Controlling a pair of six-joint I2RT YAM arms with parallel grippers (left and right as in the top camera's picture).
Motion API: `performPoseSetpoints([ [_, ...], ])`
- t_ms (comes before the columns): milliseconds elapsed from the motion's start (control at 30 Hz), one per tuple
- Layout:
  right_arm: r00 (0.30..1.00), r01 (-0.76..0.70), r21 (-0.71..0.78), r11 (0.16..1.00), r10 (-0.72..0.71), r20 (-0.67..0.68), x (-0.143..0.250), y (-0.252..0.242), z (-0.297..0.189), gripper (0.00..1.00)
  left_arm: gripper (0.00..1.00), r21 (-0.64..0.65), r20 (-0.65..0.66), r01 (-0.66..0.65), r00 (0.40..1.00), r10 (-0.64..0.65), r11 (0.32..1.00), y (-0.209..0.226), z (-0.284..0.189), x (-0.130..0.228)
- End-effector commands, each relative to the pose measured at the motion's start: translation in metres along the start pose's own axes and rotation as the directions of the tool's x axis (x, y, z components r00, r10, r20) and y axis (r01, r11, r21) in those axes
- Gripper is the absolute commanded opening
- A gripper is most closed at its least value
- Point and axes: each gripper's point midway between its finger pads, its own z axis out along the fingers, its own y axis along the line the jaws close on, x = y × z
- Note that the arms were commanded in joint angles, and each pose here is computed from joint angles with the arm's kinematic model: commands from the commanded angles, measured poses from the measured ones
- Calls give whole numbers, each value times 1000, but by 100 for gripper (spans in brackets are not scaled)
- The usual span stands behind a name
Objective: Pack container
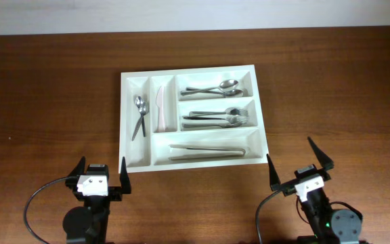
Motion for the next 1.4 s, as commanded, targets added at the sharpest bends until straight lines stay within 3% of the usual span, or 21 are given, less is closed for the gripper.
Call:
performPoseSetpoints([
  [0, 1000, -10, -24, 1000, 9, -11, 12, 8, 1, 99, 99, -12, 0, -16, 1000, 16, 1000, 2, 0, 2],
  [300, 976, -179, -38, 983, 172, -135, 49, 21, 0, 99, 99, -12, 0, -16, 1000, 16, 1000, 2, 0, 2],
  [467, 968, -205, 4, 979, 203, -145, 52, 15, 0, 99, 99, -12, 0, -16, 1000, 16, 1000, 2, 0, 2],
  [667, 921, -341, 128, 931, 358, -153, 60, -1, -2, 99, 99, -12, 0, -16, 1000, 16, 1000, 2, 0, 2],
  [1367, 919, -338, 158, 928, 361, -157, 63, -5, -3, 99, 99, -12, 0, -16, 1000, 16, 1000, 2, 0, 2],
])
